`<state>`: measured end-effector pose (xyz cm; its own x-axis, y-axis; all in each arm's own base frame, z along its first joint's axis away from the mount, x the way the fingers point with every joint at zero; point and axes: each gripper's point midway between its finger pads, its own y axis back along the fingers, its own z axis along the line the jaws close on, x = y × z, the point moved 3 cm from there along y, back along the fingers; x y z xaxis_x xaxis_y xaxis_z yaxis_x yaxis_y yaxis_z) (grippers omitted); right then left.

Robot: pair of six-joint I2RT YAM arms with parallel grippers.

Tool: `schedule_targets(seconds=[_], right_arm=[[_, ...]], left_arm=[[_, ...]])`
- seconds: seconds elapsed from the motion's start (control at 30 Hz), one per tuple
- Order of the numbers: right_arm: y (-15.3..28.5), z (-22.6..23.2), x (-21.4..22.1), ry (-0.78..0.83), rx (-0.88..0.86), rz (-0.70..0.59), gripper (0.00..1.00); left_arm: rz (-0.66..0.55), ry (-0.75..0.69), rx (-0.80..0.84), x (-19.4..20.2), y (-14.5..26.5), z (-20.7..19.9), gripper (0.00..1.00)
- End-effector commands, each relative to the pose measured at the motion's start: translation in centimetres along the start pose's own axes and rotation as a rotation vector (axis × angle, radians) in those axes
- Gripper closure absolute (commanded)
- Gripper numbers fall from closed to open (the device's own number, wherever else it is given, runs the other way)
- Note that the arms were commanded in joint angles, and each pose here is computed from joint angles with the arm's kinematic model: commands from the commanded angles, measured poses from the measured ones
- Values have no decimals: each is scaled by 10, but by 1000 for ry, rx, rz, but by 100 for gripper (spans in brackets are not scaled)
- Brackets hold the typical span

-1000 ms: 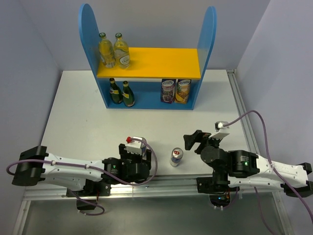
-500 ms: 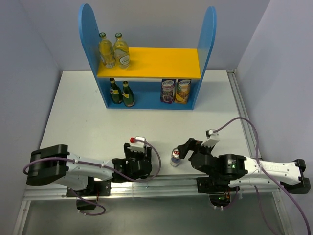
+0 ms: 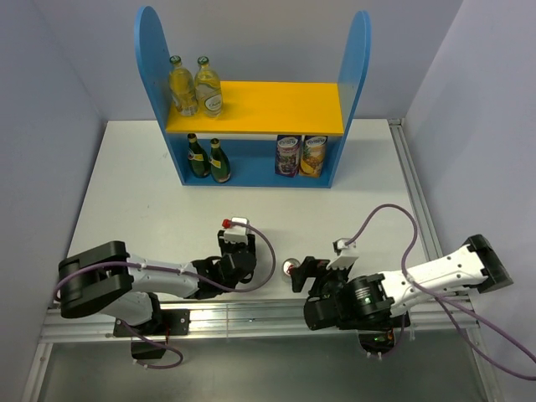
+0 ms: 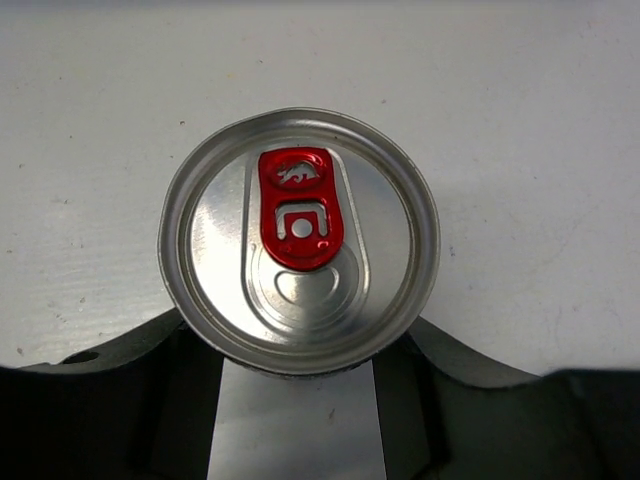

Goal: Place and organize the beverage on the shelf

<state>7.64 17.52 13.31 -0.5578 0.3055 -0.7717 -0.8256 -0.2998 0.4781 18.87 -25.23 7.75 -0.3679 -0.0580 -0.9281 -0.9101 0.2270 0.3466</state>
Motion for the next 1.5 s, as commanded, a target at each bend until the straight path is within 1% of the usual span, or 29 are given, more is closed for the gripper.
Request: schedule_targets(seconds=[0.0, 0.03, 0.1, 0.17, 0.33, 0.53, 0.6, 0.63, 0.67, 0.7, 0.73, 0.77, 0.93, 1.07, 1.23, 1.33, 1.37, 1.43, 1.47], right_arm=[[4, 4, -9, -18, 28, -70, 0], [3, 4, -7, 14, 43, -81, 0], [7, 12, -8, -1, 23, -94, 0], [8, 12, -9, 29, 33, -107, 0], [11, 12, -27, -21, 8, -150, 0], [12, 3, -47, -39, 1, -198, 0], [13, 7, -52, -6, -16, -212, 0], [14, 22, -51, -58, -59, -203, 0], [14, 26, -49, 68, -75, -200, 0], [14, 35, -45, 95, -103, -187, 0], [16, 57, -40, 35, -165, -173, 0], [13, 56, -29, 114, -174, -148, 0], [-1, 71, -1, 154, -175, -88, 0], [-13, 69, 12, 200, -155, -59, 0], [-32, 60, 21, 181, -133, -37, 0], [-46, 52, 17, 164, -95, -61, 0], [-51, 46, 17, 190, -85, -68, 0], [-57, 48, 14, 180, -88, -85, 0], [-63, 42, 12, 203, -70, -90, 0]], left_arm=[[12, 17, 39, 4, -6, -7, 100], [14, 16, 38, 5, -7, -6, 100], [20, 12, 33, 9, -8, -6, 100], [26, 10, 35, 12, -9, -5, 100], [35, 11, 40, 16, -9, -3, 100], [40, 16, 47, 20, -9, -4, 100], [46, 19, 45, 23, -10, -3, 100], [45, 19, 42, 23, -10, -3, 100], [42, 19, 40, 22, -10, -3, 100], [38, 20, 44, 20, -10, -3, 100], [34, 17, 47, 18, -10, -4, 100], [37, 13, 53, 16, -11, -3, 100], [15, 52, 76, -7, -17, 6, 100], [-5, 64, 68, -23, -23, 13, 100], [-8, 82, 77, -32, -27, 14, 100], [-11, 102, 92, -33, -26, 13, 100], [-11, 105, 95, -33, -25, 13, 100], [-9, 108, 96, -32, -25, 13, 100], [-8, 107, 95, -31, -25, 14, 100]])
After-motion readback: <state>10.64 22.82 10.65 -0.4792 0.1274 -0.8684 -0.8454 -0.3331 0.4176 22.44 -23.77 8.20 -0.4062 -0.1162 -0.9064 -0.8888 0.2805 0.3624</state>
